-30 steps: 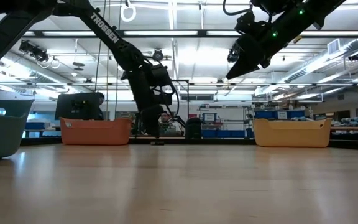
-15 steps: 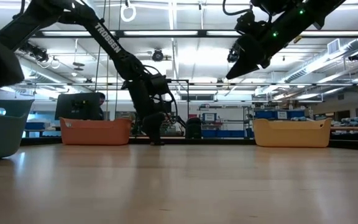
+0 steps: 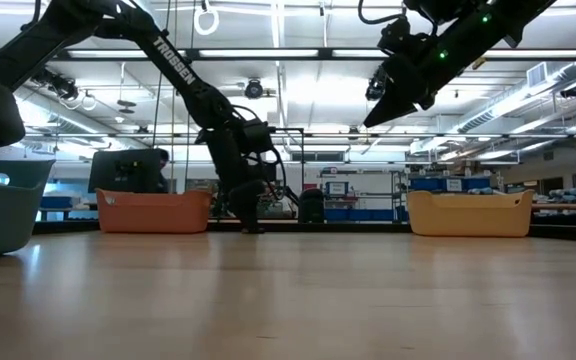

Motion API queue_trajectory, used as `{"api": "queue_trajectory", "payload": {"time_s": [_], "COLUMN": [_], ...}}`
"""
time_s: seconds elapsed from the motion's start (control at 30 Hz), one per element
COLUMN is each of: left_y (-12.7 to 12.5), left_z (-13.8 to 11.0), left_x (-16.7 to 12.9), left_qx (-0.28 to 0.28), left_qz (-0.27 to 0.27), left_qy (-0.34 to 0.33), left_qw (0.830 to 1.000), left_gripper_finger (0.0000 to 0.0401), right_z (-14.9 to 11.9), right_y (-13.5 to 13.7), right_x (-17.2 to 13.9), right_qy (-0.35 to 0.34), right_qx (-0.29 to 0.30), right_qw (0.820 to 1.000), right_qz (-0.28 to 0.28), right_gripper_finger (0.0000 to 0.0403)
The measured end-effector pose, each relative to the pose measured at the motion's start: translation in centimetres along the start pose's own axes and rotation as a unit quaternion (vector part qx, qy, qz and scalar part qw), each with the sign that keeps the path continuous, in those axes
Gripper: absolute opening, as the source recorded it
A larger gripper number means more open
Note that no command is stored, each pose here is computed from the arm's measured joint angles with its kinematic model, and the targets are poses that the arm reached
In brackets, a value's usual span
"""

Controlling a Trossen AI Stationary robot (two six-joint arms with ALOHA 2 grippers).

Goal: Sort batteries
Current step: Put the small copper and black battery into the orange bin

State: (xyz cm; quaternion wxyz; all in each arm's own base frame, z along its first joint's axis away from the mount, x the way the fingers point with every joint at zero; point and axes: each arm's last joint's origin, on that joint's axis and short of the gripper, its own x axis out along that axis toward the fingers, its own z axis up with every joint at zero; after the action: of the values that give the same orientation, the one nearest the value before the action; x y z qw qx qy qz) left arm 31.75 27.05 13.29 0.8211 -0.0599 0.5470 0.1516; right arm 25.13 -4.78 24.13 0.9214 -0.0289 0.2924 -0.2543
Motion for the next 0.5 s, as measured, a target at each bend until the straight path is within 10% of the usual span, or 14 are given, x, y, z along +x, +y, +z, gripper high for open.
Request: {"api": "queue_trajectory", "payload": {"time_s": [0.5], "left_y": [-0.2], "left_z": [-0.08], "left_x": [-0.52], "left_qx": [0.017], "left_qz": [0.008], "left_qy": [0.011], "left_qw": [1.0], "left_gripper_finger": [0.0025], "right_z": [-0.04], "right_y": [0.0], "right_x": [0.0], "right_qy": [0.002], "right_qx": [-0.008], "right_qw": [1.0], "right_qz": [0.0], "right_gripper_finger": [0.0012]}}
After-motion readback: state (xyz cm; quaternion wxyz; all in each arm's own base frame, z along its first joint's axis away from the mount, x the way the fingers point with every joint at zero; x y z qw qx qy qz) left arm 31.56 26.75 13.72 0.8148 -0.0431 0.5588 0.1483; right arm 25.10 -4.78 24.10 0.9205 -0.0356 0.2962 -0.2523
